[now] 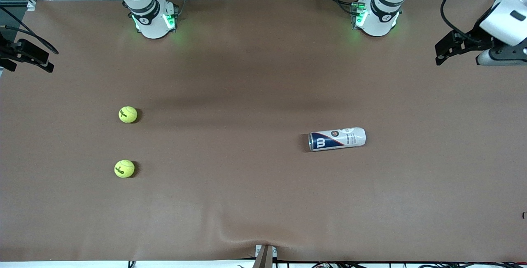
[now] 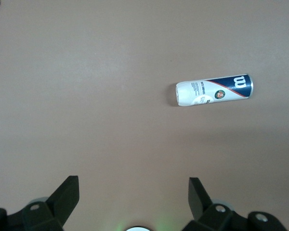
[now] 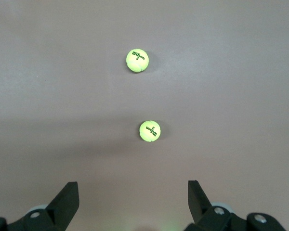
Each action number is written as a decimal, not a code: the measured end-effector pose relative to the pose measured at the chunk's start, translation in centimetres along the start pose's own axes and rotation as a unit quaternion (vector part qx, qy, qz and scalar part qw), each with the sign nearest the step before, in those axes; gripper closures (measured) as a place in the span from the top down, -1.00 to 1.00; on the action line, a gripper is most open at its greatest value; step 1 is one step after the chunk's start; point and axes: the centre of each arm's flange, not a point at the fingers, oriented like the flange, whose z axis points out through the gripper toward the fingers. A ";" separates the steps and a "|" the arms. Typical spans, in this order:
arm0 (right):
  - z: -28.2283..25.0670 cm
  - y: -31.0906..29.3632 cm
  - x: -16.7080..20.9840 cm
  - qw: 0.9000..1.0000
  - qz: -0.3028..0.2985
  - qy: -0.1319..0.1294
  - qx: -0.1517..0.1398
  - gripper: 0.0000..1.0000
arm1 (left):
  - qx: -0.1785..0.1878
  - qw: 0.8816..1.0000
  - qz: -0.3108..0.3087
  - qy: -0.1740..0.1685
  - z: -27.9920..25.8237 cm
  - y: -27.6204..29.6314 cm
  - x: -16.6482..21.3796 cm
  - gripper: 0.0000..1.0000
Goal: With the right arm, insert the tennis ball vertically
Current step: 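Move the left gripper down over the white tennis can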
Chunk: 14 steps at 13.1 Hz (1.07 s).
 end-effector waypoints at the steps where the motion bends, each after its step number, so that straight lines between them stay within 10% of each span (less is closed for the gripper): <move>1: 0.0 0.0 0.0 1.000 0.000 0.000 0.000 1.00 | 0.000 1.000 0.001 -0.002 0.3 0.1 0.2 1.00; 11: 0.0 0.0 0.2 1.000 -0.001 0.002 -0.002 1.00 | -0.002 1.000 0.031 -0.003 1.5 3.2 1.0 1.00; 14: 0.2 1.7 -0.9 0.999 0.016 -0.038 -0.007 1.00 | -0.002 0.998 0.066 -0.019 3.4 6.3 1.6 1.00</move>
